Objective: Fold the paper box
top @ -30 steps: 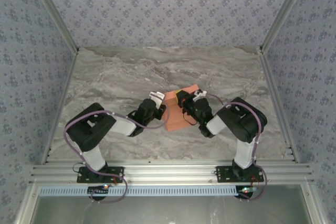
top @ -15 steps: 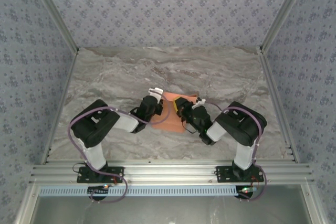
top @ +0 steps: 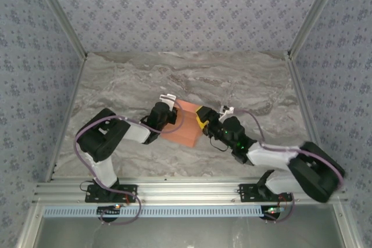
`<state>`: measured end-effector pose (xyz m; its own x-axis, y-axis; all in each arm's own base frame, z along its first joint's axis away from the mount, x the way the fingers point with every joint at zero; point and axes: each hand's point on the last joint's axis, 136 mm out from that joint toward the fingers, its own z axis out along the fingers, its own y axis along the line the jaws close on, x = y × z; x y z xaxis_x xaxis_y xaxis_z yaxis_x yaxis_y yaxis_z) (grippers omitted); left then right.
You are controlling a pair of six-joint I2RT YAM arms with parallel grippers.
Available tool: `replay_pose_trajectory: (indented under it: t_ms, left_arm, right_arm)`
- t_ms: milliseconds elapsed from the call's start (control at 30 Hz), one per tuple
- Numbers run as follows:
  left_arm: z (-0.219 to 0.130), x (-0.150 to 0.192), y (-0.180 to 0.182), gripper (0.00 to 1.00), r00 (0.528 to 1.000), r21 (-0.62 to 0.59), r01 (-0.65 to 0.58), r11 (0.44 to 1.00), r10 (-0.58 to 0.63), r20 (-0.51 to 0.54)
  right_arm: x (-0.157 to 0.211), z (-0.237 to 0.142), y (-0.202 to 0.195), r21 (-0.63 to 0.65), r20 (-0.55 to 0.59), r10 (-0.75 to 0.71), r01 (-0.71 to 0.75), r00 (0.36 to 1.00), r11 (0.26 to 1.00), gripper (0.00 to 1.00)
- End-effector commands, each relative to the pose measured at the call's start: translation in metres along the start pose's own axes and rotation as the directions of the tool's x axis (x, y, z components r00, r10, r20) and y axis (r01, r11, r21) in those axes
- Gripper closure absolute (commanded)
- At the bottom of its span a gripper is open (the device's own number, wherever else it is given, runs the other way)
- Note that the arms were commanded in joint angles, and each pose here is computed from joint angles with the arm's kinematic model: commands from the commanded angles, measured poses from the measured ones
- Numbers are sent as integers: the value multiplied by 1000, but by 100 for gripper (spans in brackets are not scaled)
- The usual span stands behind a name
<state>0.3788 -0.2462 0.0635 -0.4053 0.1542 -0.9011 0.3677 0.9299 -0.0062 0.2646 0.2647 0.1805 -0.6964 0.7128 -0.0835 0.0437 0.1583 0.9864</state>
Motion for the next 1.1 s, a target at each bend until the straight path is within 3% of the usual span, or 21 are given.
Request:
replay_pose_trajectory:
  t_ms: [0,100,233,433,533,633,833,967,1067]
  left_arm:
    - [2,-13,-6,93,1000,68,-6,998,5,19]
    - [3,-11,-9,93,1000,123,-4,992,2,12]
    - [-1,-13,-18,93,1000,206,-8,979,9,-7]
    - [-11,-34,-23,94,998,345,18,938,1,-57]
    - [-14,-44,-22,100,992,434,87,897,-39,-117]
    - [-18,-49,-26,99,991,490,78,868,-16,-129]
    - [-11,-38,-29,98,993,493,24,870,36,-111]
    - [-2,-20,-38,97,981,473,-61,879,139,-131]
    - [2,-11,-41,97,978,476,-54,878,143,-154]
  right_arm:
    - [-3,-33,-27,195,13,-193,187,981,963,34]
    - [-30,-69,-27,330,61,-335,298,940,896,32]
    - [-61,-95,-40,442,1,-483,433,876,786,26]
    - [-87,-87,-37,337,-121,-638,636,761,694,24]
    - [-86,-80,-26,266,-198,-763,783,615,562,18]
    - [-85,-77,-7,201,-218,-846,870,487,450,16]
    - [-85,-72,21,133,-262,-912,948,316,290,15]
    - [-82,-62,6,97,-354,-898,965,262,244,16]
    - [-71,-54,-9,16,-367,-913,983,178,185,21]
